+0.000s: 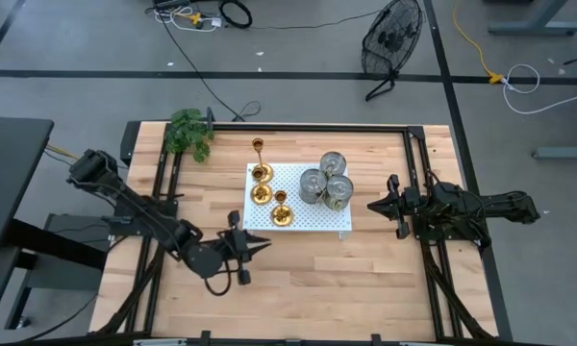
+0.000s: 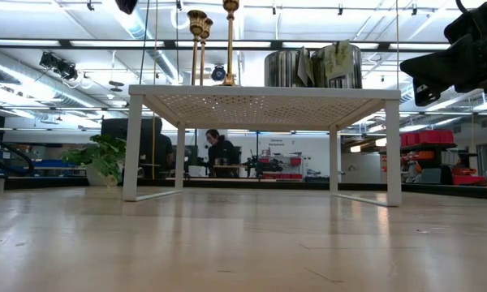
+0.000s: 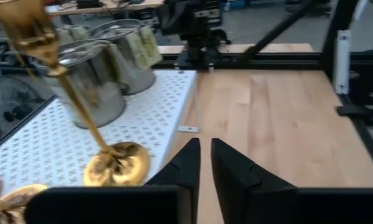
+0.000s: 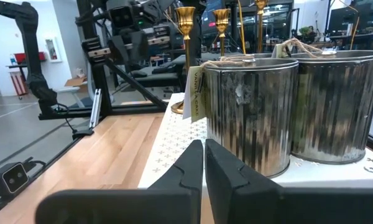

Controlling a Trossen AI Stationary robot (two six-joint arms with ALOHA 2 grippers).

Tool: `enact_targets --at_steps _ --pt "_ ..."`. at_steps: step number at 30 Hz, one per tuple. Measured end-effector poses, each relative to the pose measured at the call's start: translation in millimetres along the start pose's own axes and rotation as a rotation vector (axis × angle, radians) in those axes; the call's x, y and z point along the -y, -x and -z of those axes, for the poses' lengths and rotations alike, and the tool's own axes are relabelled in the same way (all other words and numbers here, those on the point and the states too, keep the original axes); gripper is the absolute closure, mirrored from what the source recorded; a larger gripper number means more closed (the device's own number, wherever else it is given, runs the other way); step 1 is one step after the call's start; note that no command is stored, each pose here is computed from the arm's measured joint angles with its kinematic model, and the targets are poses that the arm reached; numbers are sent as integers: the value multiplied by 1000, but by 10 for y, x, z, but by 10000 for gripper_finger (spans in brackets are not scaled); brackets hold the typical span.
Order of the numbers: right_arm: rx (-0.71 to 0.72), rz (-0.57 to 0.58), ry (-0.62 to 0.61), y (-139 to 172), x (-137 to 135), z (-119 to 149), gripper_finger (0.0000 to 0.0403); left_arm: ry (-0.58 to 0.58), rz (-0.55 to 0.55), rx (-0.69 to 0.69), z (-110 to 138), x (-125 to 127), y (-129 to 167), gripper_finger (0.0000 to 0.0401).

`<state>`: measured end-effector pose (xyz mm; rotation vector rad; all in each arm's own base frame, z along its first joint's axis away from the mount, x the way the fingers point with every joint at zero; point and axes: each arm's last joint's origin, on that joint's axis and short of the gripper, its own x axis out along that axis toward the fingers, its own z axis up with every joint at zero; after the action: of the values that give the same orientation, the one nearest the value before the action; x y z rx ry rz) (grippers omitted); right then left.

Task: Pick & Place candle stick holders
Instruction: Return to Home Position

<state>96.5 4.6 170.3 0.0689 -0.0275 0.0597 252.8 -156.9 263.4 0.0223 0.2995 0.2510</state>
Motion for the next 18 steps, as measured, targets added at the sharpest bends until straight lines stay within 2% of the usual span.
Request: enact_targets --at_steps 18 --pt "0 0 0 0 0 0 382 100 -163 -8 -75 -390 -331 214"
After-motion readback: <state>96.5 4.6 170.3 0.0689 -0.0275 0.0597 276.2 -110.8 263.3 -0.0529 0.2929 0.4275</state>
